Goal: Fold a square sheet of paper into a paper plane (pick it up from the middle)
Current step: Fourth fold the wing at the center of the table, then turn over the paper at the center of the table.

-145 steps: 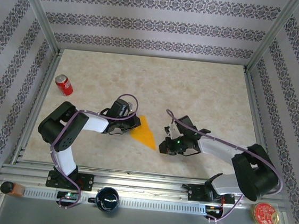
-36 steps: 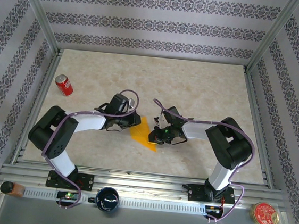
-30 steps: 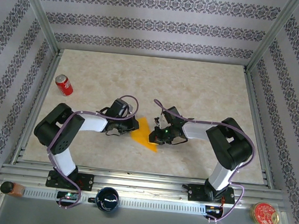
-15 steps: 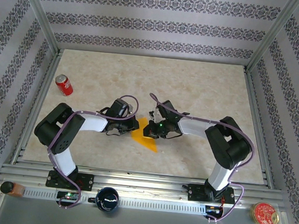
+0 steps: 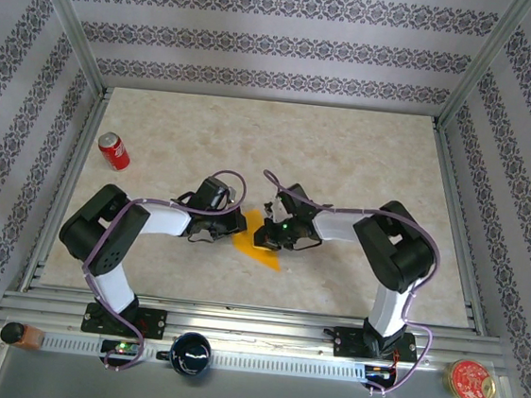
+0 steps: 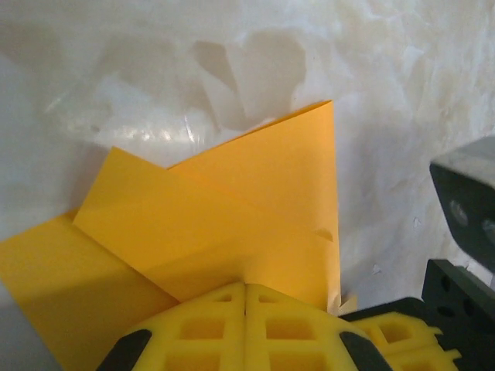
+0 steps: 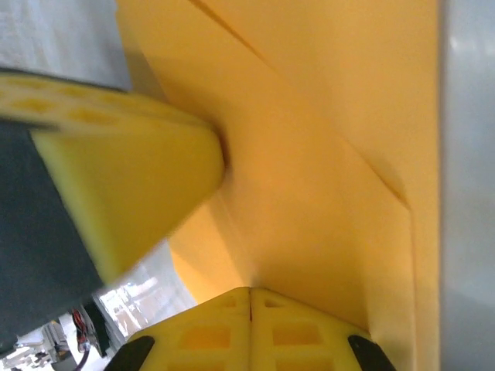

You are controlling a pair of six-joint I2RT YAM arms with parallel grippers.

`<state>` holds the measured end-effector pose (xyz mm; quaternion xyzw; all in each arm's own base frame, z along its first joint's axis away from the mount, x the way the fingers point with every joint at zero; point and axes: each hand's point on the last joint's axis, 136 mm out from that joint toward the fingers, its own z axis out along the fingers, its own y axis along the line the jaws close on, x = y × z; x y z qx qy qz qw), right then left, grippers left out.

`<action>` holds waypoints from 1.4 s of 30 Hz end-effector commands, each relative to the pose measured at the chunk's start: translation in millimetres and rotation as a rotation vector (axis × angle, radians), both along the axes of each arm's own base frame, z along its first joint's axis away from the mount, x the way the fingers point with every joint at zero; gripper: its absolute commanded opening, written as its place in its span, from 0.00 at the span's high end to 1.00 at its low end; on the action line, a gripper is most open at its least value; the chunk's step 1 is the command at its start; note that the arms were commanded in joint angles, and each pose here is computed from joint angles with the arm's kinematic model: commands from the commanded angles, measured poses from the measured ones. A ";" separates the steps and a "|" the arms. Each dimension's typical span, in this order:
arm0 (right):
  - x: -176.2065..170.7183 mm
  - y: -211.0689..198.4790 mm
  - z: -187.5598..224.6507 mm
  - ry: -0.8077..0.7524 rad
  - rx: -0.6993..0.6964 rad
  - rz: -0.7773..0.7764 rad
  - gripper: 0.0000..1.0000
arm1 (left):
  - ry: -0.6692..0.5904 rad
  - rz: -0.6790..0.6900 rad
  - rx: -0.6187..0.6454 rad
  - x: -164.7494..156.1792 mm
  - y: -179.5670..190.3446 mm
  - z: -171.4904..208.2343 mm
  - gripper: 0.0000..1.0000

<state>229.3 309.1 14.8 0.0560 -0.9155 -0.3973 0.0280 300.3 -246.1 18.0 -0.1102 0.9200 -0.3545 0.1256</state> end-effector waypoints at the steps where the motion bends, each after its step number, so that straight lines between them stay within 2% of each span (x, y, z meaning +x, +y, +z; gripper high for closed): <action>1: -40.4 -24.7 -18.4 0.097 -0.062 0.033 0.95 | 0.017 0.022 0.089 -9.3 17.5 -16.4 0.97; 11: -87.0 -59.8 -16.5 0.138 -0.047 0.034 0.94 | 0.027 0.034 0.084 -9.7 17.3 -18.2 0.97; 16: -96.7 -74.2 -17.0 0.150 -0.068 0.014 0.94 | 0.030 0.068 0.051 -3.8 14.3 -14.7 0.97; 23: -69.7 -84.3 8.8 0.037 -0.065 -0.117 0.93 | 0.038 0.093 0.040 -1.2 14.2 -13.2 0.97; 27: -52.8 -85.4 25.4 -0.043 -0.034 -0.188 0.88 | 0.044 0.114 0.022 1.8 14.2 -12.9 0.97; 29: -51.2 -83.3 30.2 -0.022 -0.018 -0.199 0.84 | 0.049 0.128 0.008 3.6 14.6 -12.6 0.97; 33: -50.1 -78.6 29.0 0.090 0.008 -0.251 0.79 | 0.057 0.145 -0.006 5.4 14.5 -11.9 0.97; 36: -46.6 -73.2 29.2 0.117 0.049 -0.285 0.77 | 0.062 0.144 -0.012 6.7 13.6 -11.7 0.97; 38: -45.7 -76.3 23.1 0.137 0.029 -0.318 0.73 | 0.068 0.144 -0.015 6.3 12.8 -12.2 0.97; 42: -45.2 -75.0 15.2 0.167 0.022 -0.327 0.73 | 0.069 0.147 -0.021 6.8 12.7 -11.7 0.96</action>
